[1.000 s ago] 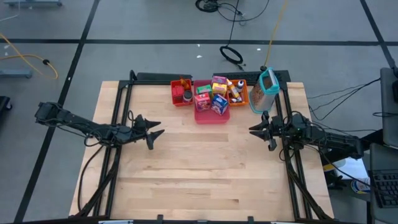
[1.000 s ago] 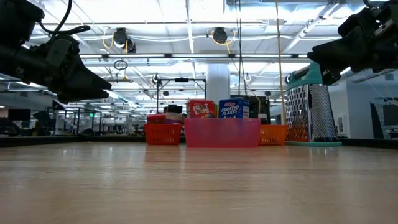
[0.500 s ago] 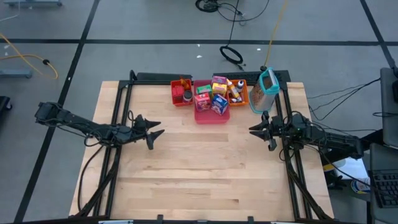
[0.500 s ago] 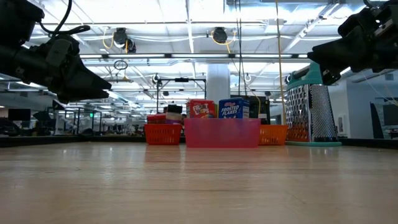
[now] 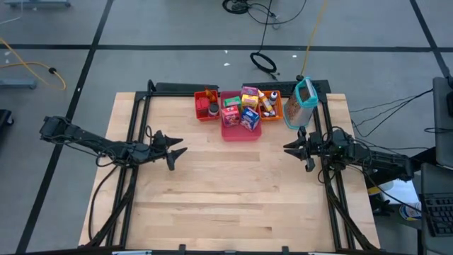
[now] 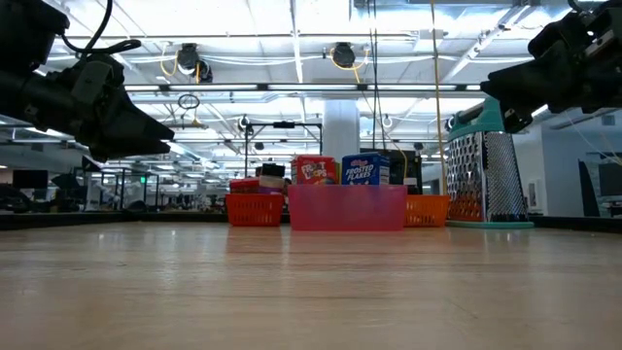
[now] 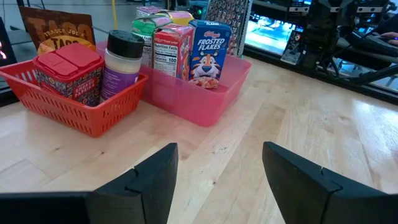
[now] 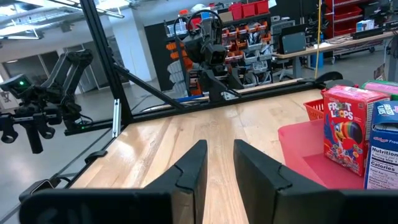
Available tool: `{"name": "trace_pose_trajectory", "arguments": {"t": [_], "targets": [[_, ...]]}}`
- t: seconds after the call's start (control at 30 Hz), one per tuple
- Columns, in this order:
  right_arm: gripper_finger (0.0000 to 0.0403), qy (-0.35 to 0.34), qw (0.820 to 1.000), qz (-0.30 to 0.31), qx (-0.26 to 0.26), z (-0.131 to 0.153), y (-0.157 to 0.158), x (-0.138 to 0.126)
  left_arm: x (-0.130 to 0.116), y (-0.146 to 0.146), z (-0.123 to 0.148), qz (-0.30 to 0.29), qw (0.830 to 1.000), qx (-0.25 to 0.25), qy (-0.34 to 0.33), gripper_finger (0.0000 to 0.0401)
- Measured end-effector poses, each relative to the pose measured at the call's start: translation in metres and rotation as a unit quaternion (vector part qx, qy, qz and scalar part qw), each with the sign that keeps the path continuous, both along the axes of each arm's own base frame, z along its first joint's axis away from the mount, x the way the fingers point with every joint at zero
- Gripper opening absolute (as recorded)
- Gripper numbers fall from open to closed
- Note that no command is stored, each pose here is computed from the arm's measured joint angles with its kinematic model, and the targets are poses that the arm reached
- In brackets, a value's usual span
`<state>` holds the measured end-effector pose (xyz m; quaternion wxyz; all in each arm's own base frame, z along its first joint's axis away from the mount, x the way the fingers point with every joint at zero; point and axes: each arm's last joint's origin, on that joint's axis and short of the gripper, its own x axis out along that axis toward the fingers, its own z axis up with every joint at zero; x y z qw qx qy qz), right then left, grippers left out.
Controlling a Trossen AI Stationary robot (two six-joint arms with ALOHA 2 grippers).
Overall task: Pick & Place Kitchen Items
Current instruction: Return to Home Position
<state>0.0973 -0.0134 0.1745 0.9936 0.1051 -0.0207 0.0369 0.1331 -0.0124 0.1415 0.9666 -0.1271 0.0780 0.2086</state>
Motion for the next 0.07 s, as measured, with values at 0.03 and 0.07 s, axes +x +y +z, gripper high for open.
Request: {"name": "trace_pose_trajectory", "arguments": {"t": [0.03, 0.07], "targets": [[0.0071, 0.0, 1.0, 0.0, 0.0, 0.0, 0.0, 0.0, 0.0, 0.0, 0.0, 0.0, 1.0, 0.0, 0.0, 0.0237], [0.0071, 0.0, 1.0, 0.0, 0.0, 0.0, 0.0, 0.0, 0.0, 0.0, 0.0, 0.0, 1.0, 0.0, 0.0, 0.0237]]}}
